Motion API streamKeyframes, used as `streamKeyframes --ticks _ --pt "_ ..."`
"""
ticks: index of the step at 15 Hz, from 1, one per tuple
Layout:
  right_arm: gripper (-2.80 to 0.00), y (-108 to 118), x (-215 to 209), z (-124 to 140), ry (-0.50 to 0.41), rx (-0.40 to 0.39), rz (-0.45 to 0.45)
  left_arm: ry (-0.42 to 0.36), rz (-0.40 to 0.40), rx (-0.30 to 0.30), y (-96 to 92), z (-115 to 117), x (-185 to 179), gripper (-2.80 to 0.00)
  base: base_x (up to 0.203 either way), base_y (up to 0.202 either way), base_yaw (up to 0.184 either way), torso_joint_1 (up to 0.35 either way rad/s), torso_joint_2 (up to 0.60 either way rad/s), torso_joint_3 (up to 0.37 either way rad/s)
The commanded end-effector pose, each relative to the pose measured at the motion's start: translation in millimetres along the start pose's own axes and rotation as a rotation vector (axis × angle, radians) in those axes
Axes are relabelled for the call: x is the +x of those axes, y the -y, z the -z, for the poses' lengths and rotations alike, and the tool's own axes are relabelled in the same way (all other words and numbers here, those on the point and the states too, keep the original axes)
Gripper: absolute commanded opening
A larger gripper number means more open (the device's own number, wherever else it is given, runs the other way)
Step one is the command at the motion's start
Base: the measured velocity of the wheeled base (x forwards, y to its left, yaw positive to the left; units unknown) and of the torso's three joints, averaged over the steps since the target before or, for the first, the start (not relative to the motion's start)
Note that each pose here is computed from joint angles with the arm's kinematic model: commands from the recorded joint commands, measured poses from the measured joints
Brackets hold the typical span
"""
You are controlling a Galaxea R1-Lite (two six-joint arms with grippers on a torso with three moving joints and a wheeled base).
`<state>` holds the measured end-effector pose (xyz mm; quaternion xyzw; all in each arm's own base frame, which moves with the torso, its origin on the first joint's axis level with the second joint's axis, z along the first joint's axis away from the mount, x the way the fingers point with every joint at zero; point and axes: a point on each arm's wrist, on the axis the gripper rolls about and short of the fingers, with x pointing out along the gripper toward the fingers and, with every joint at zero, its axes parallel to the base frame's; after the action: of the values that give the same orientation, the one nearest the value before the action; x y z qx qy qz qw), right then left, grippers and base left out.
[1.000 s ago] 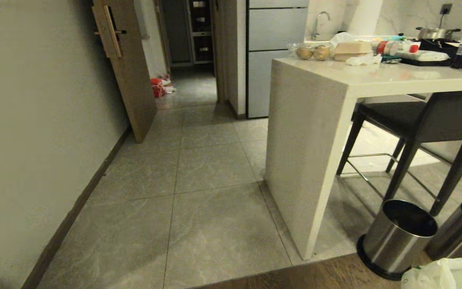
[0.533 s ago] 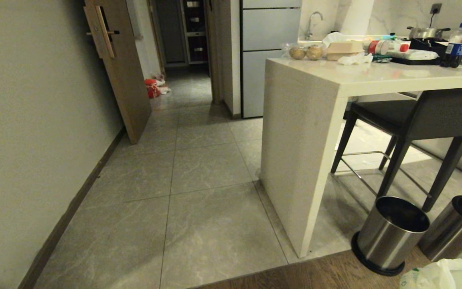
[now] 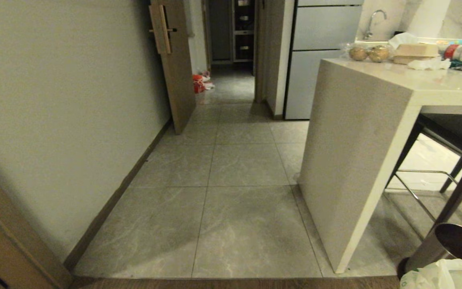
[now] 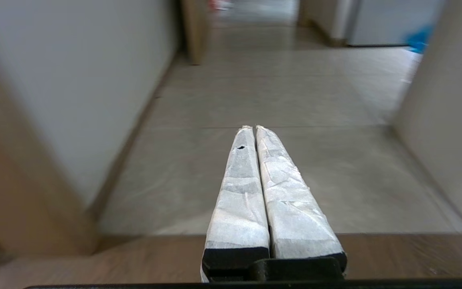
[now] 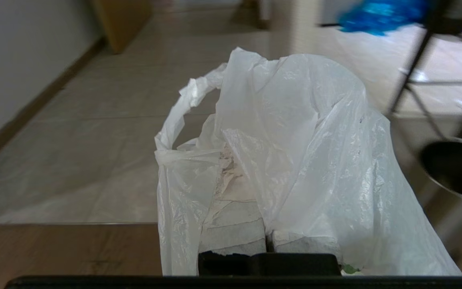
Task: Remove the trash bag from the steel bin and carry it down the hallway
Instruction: Put the trash bag at the door
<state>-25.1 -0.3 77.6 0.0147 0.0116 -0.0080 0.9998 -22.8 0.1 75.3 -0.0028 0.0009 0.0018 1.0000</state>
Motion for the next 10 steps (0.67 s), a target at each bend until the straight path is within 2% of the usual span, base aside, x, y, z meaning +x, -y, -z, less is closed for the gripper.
streamKeyframes --ticks 1,2,9,10 --pt "-2.8 0.0 0.1 0.0 -0.003 -0.001 0.001 -0.003 0.0 0.0 0.0 0.4 0.2 -2.8 0.003 -0.003 0.129 0.002 0.0 0.002" --pt "-2.8 0.0 0.1 0.1 -0.003 -0.001 0.001 -0.003 -0.001 0.0 0.0 0.3 0.2 -2.8 0.002 -0.001 0.09 0.001 0.0 0.004" --pt "-2.8 0.0 0.1 0.0 -0.003 -0.001 0.001 -0.001 0.001 0.0 0.0 0.2 0.2 -2.8 0.0 0.0 0.0 0.0 0.0 0.0" --pt "-2.8 0.0 0.1 0.0 -0.003 -0.001 0.0 -0.001 -0.001 0.001 0.0 0.0 0.1 -2.8 0.117 0.0 0.002 0.002 0.0 0.002"
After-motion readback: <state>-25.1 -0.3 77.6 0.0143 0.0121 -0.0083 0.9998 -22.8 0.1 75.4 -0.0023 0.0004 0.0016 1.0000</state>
